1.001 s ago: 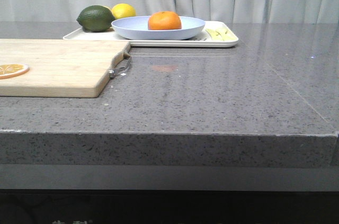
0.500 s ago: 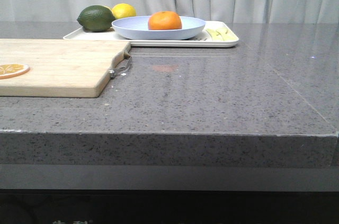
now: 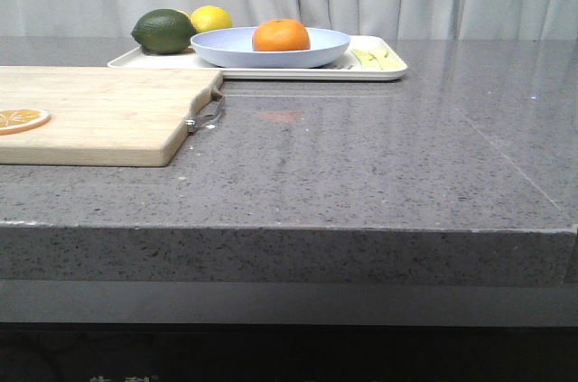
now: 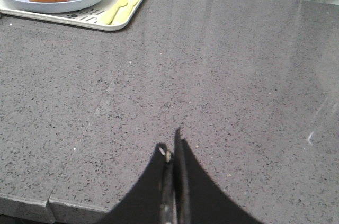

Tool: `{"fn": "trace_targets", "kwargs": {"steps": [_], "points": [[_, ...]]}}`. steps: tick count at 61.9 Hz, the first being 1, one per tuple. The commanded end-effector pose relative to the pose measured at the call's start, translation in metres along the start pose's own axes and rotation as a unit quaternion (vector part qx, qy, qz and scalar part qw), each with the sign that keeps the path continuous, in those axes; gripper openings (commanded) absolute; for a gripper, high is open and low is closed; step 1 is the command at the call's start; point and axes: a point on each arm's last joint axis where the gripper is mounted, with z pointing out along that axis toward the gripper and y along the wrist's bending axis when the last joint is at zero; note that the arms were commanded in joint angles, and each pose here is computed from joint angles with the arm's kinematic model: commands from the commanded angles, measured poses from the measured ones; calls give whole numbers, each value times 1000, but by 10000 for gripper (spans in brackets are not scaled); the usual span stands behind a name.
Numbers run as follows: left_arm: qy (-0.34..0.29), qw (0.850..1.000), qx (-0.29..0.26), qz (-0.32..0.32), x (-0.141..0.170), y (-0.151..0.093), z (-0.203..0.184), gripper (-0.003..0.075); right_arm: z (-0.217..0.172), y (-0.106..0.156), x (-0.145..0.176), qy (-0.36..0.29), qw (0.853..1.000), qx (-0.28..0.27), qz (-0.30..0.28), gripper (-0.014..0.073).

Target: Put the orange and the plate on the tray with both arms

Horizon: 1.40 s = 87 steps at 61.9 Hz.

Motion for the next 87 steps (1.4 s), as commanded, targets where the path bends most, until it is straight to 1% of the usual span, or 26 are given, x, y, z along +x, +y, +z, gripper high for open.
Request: {"fn": "trace_targets", "kwargs": {"steps": [1,14,20,33,38,54,58,60,87], "points": [[-46,999,6,-6,-14,-1,-2,-18,-3,-1,-16,-52,999,5,-9,-61],[-47,999,6,-6,-15,-1,-2,-18,-3,-1,-16,-52,999,5,-9,-61],[-56,998,1,-6,-8,-1,0,-18,-3,-1,-16,-52,999,5,-9,-61],[-80,995,-42,-31,27,4,-2,-18,-3,-1,-16,-52,999,5,-9,-61],[-72,995,-56,-35,41,7,4,-18,-3,-1,-16,-51,999,5,-9,-61],[-72,994,-63,-43,85,13,21,-18,-3,-1,-16,-51,999,5,-9,-61],[-67,995,-64,-44,91,14,23,-18,-3,-1,-16,-51,999,5,-9,-61],[-58,995,-64,-44,91,14,22,-18,-3,-1,-16,-51,999,5,-9,-61],[-64,995,-64,-44,91,14,22,-18,-3,-1,-16,-51,999,5,-9,-61]]}}
